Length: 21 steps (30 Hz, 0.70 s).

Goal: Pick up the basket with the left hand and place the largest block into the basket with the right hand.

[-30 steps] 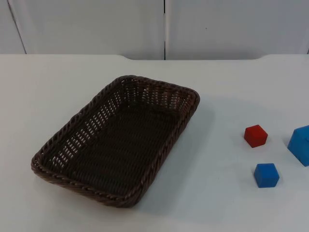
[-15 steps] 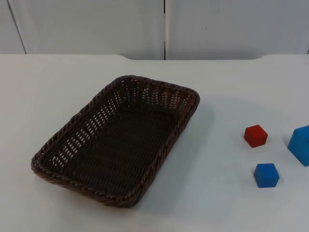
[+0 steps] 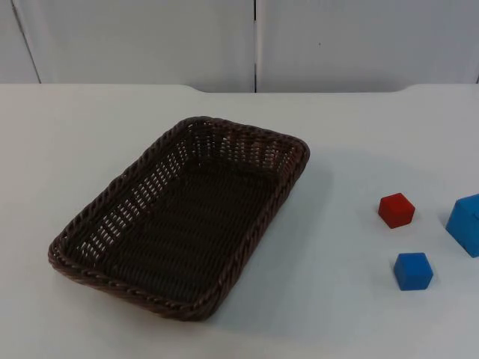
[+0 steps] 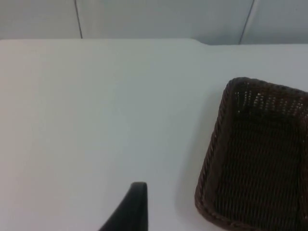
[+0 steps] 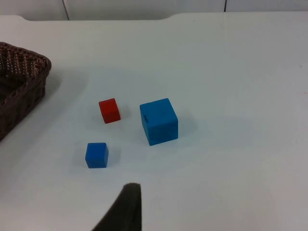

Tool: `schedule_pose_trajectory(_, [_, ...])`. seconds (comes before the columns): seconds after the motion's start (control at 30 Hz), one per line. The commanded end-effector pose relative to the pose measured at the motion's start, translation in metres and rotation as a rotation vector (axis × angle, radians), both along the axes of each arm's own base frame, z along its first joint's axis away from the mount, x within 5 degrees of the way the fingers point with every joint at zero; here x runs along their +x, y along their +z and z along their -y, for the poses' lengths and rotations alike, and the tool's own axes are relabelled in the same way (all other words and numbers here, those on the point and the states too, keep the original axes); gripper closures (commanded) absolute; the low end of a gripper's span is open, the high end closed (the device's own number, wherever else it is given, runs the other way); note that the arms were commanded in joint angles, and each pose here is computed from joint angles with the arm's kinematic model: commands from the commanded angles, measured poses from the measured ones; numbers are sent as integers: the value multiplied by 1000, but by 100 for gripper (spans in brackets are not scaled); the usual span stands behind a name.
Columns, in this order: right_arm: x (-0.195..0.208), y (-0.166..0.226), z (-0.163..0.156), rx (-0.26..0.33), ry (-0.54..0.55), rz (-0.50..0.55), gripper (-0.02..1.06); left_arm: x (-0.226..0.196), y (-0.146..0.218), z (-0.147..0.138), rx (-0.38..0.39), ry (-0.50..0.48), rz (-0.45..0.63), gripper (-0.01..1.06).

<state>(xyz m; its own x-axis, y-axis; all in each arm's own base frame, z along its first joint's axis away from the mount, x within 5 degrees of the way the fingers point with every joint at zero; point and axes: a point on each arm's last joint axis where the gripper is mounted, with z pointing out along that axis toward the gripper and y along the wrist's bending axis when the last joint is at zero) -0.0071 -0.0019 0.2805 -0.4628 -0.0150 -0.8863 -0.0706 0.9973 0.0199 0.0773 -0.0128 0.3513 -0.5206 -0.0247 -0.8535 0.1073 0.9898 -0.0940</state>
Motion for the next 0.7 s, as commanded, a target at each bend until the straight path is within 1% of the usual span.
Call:
schedule_pose_trajectory(0.0, [0,-1,0,-1,-6,4,0,12,10,2,-18,-12,17,0])
schedule_pose_trajectory(0.2, [0,-1,0,-1,-6,4,0,35,25,5,-22,-65,8,0])
schedule_pose_trajectory(0.23, [0,-1,0,-1,-6,4,0,35,25,5,-22,-65,8,0])
schedule_pose_trajectory(0.4, [0,-1,0,-1,-6,4,0,61,37,6,-16,-85,-17,0])
schedule_pose_trajectory(0.43, [0,-1,0,-1,-6,4,0,61,37,6,-16,-85,-17,0])
schedule_pose_trajectory(0.67, [0,-1,0,-1,-6,4,0,96,39,8,-16,-126,-65,0])
